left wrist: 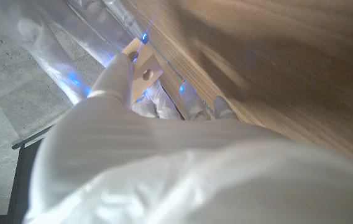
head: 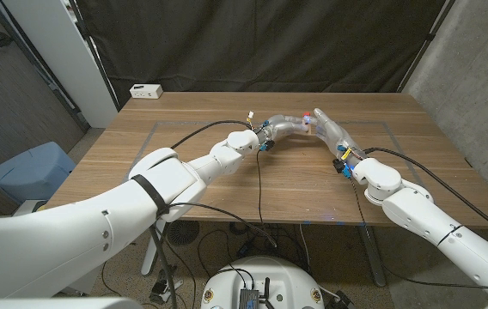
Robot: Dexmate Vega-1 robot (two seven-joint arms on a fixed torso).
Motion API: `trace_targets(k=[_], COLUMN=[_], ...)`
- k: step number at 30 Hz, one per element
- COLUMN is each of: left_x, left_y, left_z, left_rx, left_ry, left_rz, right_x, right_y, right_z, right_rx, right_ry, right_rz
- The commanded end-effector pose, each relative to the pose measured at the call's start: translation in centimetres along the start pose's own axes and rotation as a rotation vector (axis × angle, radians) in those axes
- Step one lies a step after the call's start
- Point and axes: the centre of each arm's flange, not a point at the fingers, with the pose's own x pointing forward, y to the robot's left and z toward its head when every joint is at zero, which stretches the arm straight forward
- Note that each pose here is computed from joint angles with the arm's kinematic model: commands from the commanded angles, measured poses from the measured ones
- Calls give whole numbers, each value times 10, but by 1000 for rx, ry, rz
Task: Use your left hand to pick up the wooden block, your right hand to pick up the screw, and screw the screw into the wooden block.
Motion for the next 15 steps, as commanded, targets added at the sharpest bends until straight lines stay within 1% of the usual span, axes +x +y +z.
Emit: trace_targets(k=[1, 10, 15], left_x=[1, -1, -1], left_y=[-4, -5, -6], left_z=[1, 2, 3], left_rx=[1, 10, 13], left_ry=[-6, -29, -39], left_rz=[-7, -17, -20], right_x=[-9, -18, -21], right_y=[-2, -12, -20], right_z=[5, 6, 7], right_rx=[-16, -24, -31], right_ry=[-3, -5, -8], right_rz=[-9, -42, -58])
